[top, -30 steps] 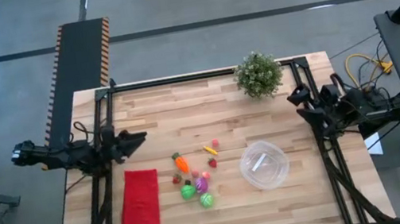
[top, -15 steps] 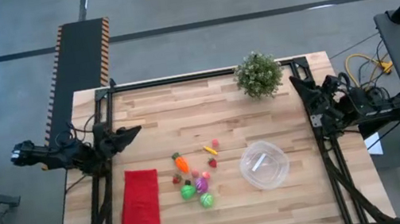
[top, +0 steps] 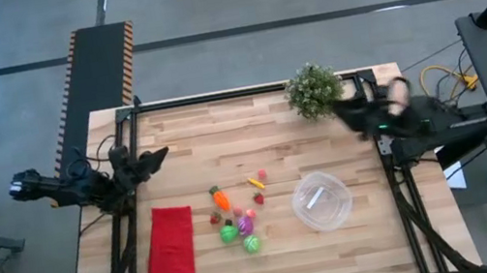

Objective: Pick and placing Produce into tupperware
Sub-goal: Put the top pink peach into the transparent bin

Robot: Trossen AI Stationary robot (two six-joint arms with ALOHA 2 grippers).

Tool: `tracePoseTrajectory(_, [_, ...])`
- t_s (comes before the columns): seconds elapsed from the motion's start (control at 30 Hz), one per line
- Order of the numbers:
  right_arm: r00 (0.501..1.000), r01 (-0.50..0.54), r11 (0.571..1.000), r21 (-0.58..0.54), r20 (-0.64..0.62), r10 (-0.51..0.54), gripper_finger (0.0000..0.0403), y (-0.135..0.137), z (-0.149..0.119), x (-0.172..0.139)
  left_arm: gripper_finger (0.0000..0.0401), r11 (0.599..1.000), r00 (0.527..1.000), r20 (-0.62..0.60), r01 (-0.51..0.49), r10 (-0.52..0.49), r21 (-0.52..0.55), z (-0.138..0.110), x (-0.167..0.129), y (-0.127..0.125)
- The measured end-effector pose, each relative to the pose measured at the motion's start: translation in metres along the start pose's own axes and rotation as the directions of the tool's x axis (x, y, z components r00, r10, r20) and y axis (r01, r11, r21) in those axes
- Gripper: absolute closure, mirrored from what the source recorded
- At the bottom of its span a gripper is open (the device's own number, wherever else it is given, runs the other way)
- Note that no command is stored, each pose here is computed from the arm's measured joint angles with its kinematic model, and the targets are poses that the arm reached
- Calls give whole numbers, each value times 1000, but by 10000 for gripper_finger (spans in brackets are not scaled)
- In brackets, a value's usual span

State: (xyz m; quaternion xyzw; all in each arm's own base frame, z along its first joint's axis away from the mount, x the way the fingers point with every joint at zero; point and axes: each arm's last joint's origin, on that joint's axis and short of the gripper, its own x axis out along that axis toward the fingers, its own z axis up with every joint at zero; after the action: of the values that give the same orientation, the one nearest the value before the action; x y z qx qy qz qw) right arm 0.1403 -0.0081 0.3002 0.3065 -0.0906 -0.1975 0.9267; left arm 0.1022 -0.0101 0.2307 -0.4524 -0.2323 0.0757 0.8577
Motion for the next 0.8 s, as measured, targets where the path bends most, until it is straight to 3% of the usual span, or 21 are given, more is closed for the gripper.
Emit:
tracePoseTrajectory(0.07, [963,184,980,-72,-188,-194,140,2,-7,15,157,1000,1000,-13,-12,12,13,-2,1,1])
tracePoseTrajectory(0.13, [869,323,931,-168,-338,-362,140,4,-15,27,157,998,998,-40,-40,42,38,-6,1,4])
tracePoseTrajectory(0.2, [756,396,874,-283,-440,-485,140,6,-26,41,157,994,994,-77,-77,82,73,-10,1,9])
tracePoseTrajectory(0.27, [668,401,845,-355,-518,-535,140,10,-39,60,157,991,987,-113,-108,117,81,-15,2,13])
tracePoseTrajectory(0.5, [438,406,821,-402,-703,-561,140,8,-85,137,157,990,961,-237,-139,144,39,-25,2,20])
tracePoseTrajectory(0.7, [299,391,836,-386,-806,-511,126,3,-127,188,157,992,937,-330,-123,116,-2,-29,1,21])
tracePoseTrajectory(0.8, [269,408,841,-357,-833,-484,107,5,-140,207,157,990,915,-380,-140,138,22,-32,-2,25])
